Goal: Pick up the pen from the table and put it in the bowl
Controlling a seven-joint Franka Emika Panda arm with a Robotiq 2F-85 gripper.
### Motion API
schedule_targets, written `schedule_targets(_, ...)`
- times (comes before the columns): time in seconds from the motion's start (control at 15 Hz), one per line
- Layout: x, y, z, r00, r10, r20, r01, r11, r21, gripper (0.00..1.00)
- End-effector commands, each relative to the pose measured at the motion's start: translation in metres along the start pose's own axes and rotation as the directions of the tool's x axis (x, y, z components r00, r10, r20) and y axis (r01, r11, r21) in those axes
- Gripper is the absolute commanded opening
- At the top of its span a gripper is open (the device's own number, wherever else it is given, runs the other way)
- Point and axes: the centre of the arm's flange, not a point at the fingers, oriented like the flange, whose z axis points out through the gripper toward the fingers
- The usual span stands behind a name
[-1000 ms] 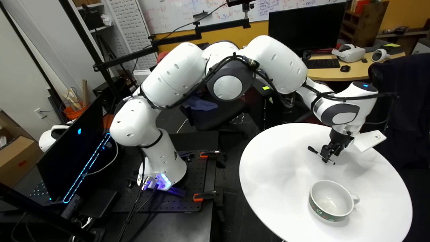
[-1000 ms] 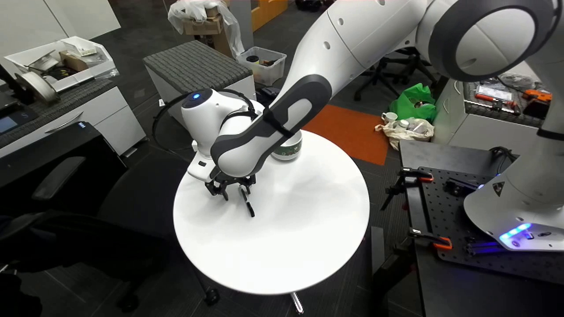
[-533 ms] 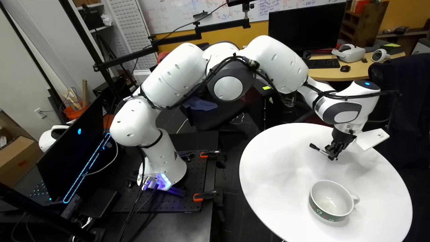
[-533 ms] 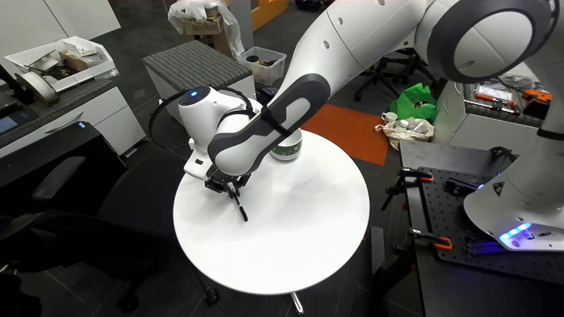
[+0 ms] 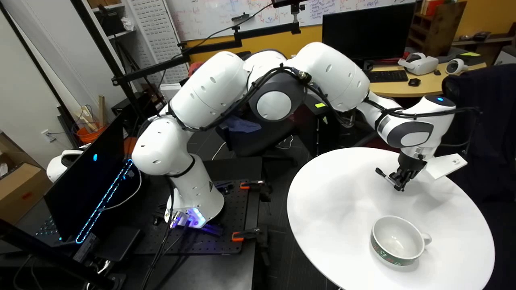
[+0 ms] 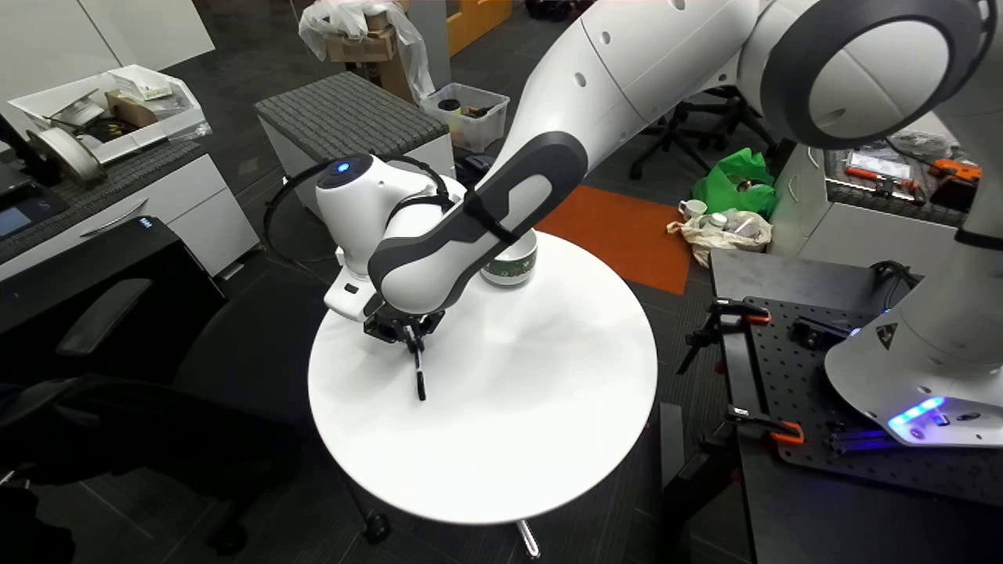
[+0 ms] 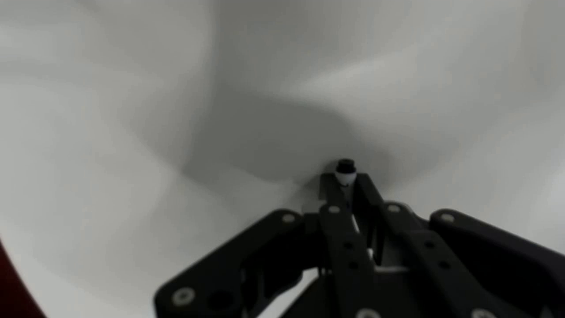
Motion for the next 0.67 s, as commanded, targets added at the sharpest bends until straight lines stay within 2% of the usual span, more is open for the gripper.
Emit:
schedule_targets(0.0, 0.014, -0.009, -0.032, 0.998, 0.067, 0.008, -0.067, 0.998, 0.002, 0.03)
schedule_targets(0.6, 0.026, -0.035, -0.113, 0.981, 0.184, 0.067, -0.179, 0.981, -0.067, 0.03)
